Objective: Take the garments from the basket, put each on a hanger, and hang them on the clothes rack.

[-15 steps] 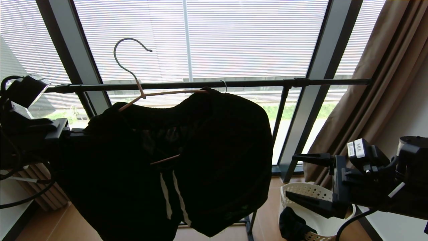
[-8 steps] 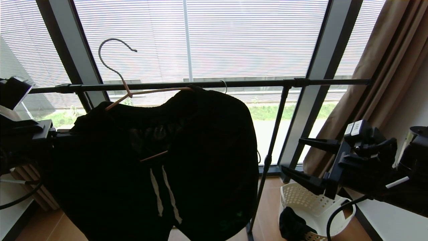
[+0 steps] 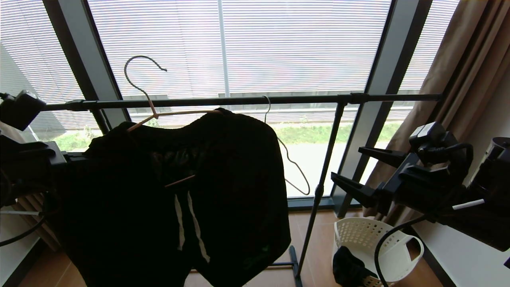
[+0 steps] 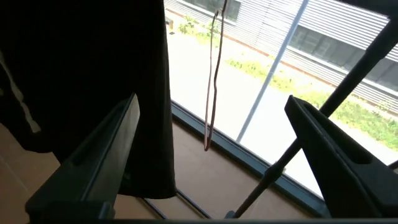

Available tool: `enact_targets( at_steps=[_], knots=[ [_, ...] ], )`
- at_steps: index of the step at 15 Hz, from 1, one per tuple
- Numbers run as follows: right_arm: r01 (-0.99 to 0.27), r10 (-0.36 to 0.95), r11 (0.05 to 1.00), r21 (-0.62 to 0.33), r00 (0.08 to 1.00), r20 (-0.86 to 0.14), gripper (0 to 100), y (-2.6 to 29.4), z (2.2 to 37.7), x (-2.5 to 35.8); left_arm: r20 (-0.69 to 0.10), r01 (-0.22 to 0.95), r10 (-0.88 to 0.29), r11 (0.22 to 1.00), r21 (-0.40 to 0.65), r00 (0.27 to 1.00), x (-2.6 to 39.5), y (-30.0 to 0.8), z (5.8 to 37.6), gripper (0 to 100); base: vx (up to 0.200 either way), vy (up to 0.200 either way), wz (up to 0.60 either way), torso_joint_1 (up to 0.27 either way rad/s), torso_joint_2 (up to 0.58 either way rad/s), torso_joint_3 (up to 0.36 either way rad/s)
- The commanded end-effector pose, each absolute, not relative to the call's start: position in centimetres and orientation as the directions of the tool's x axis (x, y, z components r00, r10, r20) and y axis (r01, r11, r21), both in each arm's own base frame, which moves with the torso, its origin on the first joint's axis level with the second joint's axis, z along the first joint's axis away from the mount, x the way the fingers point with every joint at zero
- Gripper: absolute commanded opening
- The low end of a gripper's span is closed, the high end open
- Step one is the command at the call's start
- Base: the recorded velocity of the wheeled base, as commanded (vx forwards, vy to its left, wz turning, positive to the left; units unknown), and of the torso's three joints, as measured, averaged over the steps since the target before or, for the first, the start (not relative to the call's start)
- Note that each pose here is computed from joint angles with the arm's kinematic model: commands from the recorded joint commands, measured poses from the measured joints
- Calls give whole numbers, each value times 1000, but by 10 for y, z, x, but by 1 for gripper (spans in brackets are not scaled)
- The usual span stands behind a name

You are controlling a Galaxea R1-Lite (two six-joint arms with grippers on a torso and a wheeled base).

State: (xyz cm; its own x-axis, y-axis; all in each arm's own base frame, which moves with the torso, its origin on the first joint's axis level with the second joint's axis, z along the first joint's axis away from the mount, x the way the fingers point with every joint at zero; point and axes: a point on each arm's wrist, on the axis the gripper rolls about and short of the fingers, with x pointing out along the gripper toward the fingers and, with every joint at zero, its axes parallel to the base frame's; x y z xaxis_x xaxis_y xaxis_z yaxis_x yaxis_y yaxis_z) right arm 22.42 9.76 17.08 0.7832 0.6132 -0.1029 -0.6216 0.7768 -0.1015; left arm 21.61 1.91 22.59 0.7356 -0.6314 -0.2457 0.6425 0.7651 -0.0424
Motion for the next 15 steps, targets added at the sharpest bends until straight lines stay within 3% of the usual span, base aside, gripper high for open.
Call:
enact_targets(
  at_steps=[1,7,15],
  knots=[
    [-613,605,783,-104,790,-100,100,98,172,226,-265,625,-609,780,-29,748,218,13,224,0,0,0,0,0,0,0],
    [-611,600,785,-101,791,-119,100,102,167,229,-353,544,-498,838,42,792,235,-25,216,0,0,0,0,0,0,0],
    [-612,598,785,-96,790,-138,100,103,162,232,-345,394,-355,918,46,869,265,-54,201,0,0,0,0,0,0,0]
  ],
)
